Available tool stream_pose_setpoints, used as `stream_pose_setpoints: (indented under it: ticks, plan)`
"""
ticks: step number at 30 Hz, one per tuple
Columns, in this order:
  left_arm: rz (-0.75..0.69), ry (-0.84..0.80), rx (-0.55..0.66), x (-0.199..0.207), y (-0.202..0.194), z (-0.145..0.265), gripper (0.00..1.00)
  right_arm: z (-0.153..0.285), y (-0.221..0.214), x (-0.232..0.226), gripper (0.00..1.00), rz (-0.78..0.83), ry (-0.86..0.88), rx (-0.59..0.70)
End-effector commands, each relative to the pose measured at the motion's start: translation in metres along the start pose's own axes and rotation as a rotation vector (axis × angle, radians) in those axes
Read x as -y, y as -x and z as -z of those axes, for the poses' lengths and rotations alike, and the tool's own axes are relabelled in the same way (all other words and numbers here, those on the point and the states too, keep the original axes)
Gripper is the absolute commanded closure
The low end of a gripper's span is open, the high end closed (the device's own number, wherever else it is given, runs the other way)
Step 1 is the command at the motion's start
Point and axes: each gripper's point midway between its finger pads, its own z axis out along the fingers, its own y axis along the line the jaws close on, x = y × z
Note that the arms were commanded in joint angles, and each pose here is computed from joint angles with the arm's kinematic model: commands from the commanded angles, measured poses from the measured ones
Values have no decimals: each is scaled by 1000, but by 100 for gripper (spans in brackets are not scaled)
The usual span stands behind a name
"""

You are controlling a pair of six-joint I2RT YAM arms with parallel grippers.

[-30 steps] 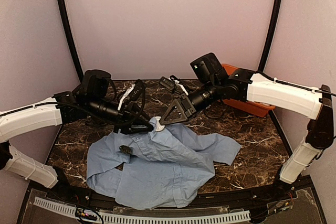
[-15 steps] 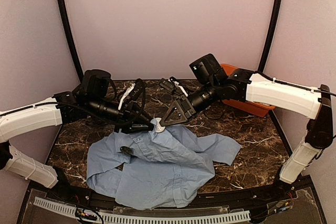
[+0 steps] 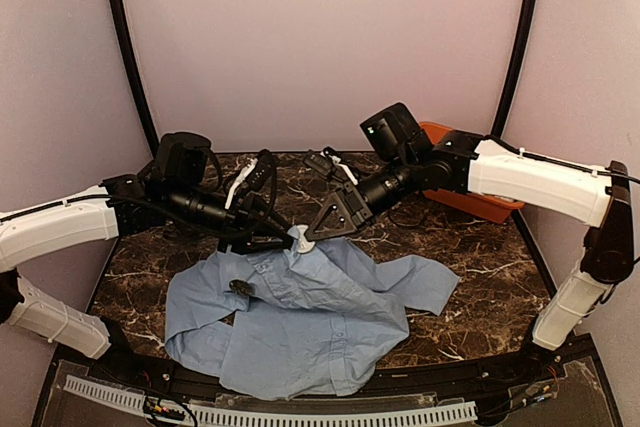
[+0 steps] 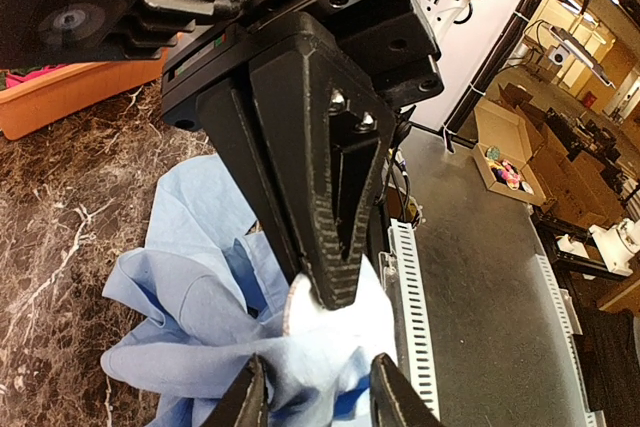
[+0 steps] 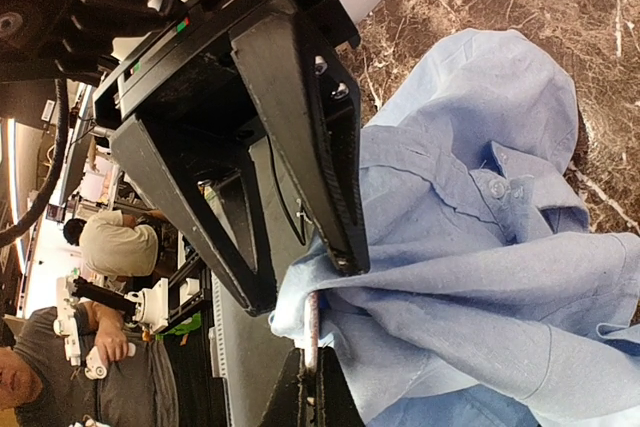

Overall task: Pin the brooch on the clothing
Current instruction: Pin the brooch to the flattened clothing.

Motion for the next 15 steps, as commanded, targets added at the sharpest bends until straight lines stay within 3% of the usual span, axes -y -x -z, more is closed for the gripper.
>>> stream_pose_setpoints:
  ticks: [1,15]
  plan:
    - [-7,-17,10,4,1,0,65,-2,10,-8,100,49,6,12]
    - [6,10,-3,-1,-3,-1,71,-8,9,-9,100,55,-9,-4]
